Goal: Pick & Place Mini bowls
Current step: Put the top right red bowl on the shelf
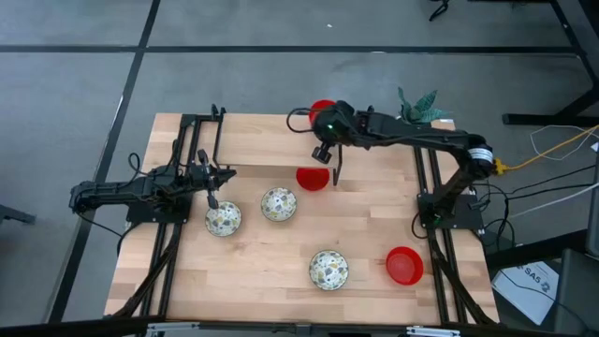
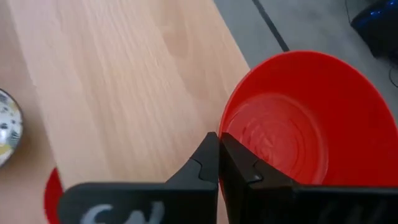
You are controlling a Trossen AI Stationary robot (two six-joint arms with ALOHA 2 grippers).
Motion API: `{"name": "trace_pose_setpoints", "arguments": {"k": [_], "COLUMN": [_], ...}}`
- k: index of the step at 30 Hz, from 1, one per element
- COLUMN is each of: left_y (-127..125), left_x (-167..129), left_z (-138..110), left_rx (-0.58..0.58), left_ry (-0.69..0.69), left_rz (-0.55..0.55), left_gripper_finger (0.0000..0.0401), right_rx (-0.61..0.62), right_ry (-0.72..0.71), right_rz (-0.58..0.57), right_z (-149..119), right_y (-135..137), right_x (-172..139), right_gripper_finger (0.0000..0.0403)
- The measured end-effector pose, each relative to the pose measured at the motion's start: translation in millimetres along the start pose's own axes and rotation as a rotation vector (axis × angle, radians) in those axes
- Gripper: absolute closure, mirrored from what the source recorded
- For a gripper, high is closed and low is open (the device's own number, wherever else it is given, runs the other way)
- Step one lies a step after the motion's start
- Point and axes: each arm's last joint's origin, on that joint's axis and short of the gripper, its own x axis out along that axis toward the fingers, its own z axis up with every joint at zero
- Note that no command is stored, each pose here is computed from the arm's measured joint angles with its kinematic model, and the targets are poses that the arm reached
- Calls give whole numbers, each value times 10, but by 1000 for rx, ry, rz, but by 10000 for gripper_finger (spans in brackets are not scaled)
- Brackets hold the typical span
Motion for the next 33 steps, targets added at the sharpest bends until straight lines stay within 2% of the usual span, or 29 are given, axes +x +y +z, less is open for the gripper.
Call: {"name": "trace_pose_setpoints", "arguments": {"k": [11, 17, 33], "left_y": [0, 0, 0], "left_x": [0, 0, 0], "left_z": [0, 0, 1], "left_rx": [0, 0, 0], "left_ry": [0, 0, 0], "left_rz": [0, 0, 0], "left_gripper_finger": [381, 384, 383], "right_rx": [-1, -11, -105], "right_ry": [1, 7, -31], "right_rz": [117, 120, 226], "right_z": [-2, -8, 8], "right_y": [-14, 12, 25], "right_x": [249, 367, 400], "right_gripper_finger": [400, 400, 400]}}
